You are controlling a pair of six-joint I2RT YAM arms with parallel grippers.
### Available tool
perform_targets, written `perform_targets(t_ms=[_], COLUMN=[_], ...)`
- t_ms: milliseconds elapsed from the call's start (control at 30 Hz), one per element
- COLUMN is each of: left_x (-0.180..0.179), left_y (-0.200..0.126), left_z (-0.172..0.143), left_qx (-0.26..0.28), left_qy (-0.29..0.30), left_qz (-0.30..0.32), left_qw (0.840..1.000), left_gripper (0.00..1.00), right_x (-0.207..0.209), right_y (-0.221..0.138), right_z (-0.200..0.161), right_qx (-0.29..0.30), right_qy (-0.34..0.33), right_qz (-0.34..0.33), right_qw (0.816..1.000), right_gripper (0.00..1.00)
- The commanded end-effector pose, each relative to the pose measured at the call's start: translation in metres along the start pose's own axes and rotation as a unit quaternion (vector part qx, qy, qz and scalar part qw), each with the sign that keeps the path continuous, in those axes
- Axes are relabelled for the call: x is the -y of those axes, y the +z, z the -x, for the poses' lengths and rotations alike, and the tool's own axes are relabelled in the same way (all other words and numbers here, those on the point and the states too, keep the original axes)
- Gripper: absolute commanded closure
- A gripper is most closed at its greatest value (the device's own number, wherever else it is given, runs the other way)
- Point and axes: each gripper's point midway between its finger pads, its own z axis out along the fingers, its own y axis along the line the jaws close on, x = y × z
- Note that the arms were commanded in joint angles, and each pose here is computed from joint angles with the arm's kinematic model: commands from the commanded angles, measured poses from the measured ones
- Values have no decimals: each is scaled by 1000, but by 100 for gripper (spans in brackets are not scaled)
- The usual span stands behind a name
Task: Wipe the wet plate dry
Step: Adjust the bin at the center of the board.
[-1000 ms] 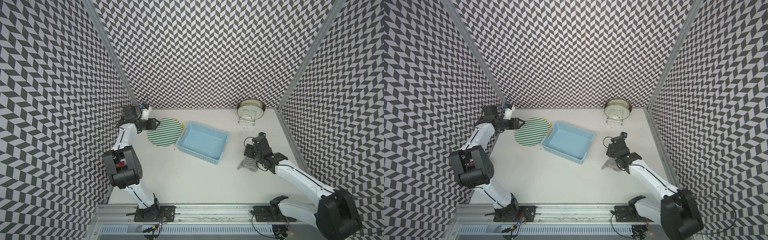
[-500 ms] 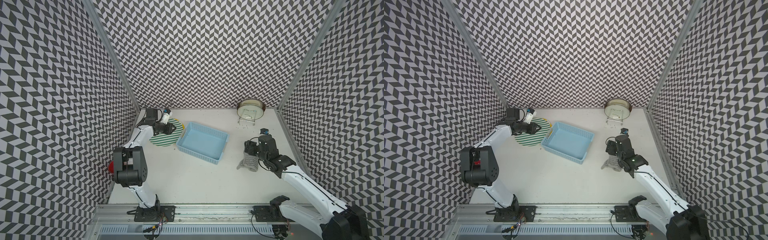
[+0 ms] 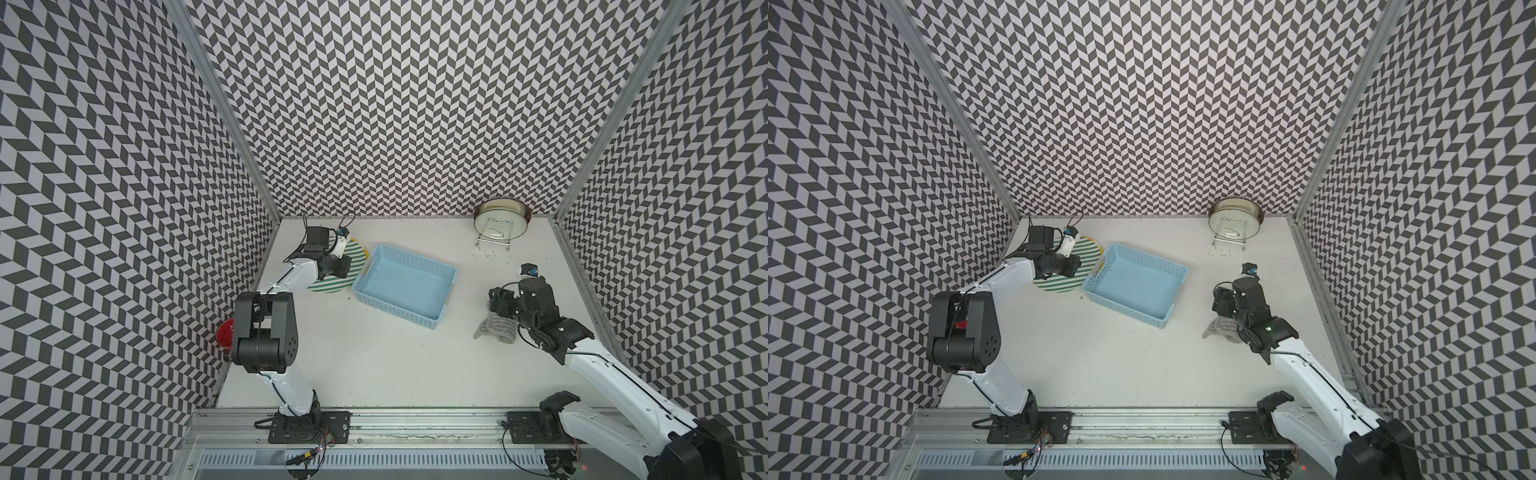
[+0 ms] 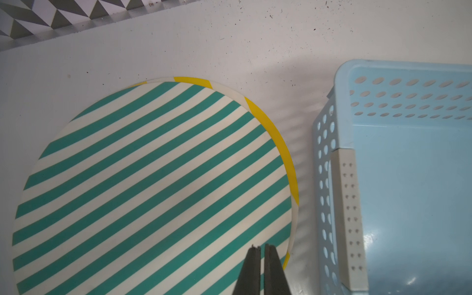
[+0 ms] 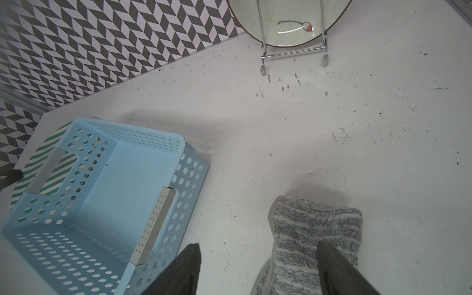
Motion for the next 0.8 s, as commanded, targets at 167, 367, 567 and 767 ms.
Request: perform_targets(t_ms=[167,367,567,767], left_x=[53,107,133,122], left_y=[16,-1,-17,-53], left_z=[-23,-29,-34,-4], left_qx=[-36,-33,-25,51], left_qy=[46,82,105,132], left_qz=[-59,-159,-211,-171], left_qw=[997,983,971,975], left_gripper=[89,88,85,80], right_x=[-3,-10,-23,-29], right_y=[-7,-10,-12,-24], right_z=[21,29,43,67], right_qx=[41,57,80,128], right_qy=[15,21,21,9], right_qz=[6,26,57,68], right_qw=[999,998,995,989], right_gripper=[25,25,25,22])
